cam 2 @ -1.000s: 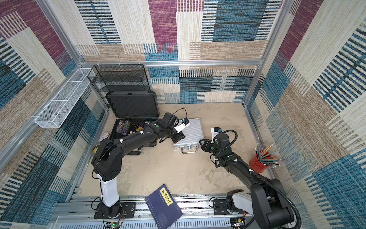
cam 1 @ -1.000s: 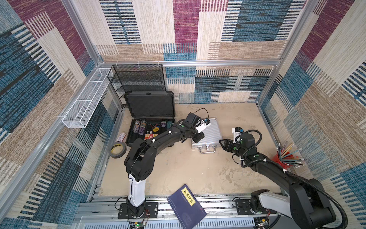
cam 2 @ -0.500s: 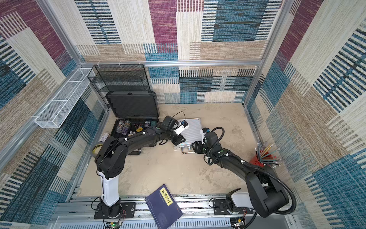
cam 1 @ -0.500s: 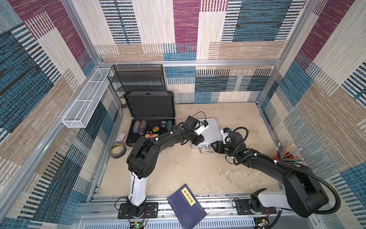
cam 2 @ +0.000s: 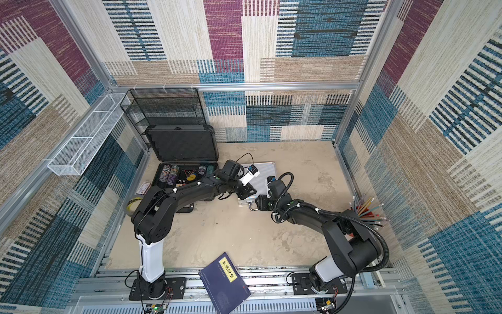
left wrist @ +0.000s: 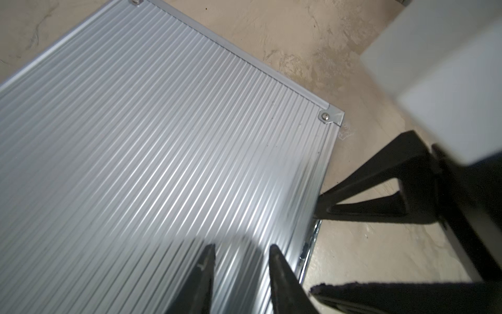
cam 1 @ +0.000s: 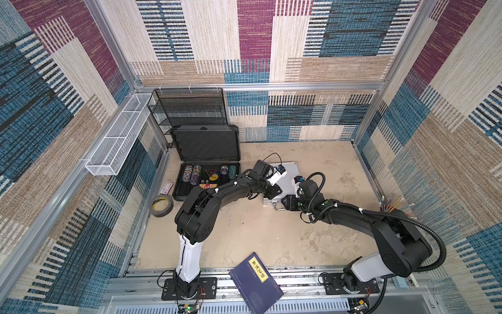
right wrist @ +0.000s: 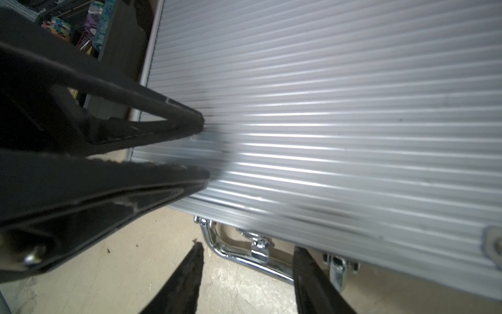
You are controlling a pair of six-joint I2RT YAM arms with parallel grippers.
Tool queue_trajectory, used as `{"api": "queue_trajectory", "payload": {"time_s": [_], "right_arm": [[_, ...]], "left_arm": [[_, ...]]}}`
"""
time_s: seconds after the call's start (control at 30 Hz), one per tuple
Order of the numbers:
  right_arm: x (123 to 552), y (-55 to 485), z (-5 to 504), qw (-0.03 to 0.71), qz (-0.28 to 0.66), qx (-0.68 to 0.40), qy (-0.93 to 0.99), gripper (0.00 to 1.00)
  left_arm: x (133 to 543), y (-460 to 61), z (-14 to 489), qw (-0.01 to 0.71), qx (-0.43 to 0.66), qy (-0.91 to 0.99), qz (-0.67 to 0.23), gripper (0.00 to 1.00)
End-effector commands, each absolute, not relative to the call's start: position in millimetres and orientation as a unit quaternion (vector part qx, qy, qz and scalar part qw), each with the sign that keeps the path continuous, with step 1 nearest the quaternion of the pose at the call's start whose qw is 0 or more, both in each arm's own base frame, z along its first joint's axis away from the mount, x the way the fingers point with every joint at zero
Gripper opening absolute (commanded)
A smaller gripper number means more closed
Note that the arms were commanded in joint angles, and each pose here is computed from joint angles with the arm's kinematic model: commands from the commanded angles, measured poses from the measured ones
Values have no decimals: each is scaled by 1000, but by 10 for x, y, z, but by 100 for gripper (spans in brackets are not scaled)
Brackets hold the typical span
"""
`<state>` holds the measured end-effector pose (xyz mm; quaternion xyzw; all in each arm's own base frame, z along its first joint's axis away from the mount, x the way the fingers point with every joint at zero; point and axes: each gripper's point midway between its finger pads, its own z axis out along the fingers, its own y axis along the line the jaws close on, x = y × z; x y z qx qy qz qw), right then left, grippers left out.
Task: Open the poker set cases
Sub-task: Open the fastener on the poker set case.
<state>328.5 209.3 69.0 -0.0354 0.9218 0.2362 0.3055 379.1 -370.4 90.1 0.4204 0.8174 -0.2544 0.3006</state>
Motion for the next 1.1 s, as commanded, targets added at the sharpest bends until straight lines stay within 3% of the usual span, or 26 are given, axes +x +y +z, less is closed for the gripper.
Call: {"api": "queue_trajectory", "payload": {"time_s": [0.0,0.47,0.83,1.07], "right_arm": [[3369,2064,694,318,219,-25,922,52],[3468,2127,666,329,191,-26,925,44],[3501,1979,733,357,167,20,919,31],[3447,2070,794,362,199,2,911,29]], "left_arm": [[3679,-3569,655,252,403,845,-245,36],[3702,-3525,629,248,396,848,-249,35],[3705,-3511,646,250,395,848,-250,35],[3704,-3517,640,249,395,848,-251,35]]}}
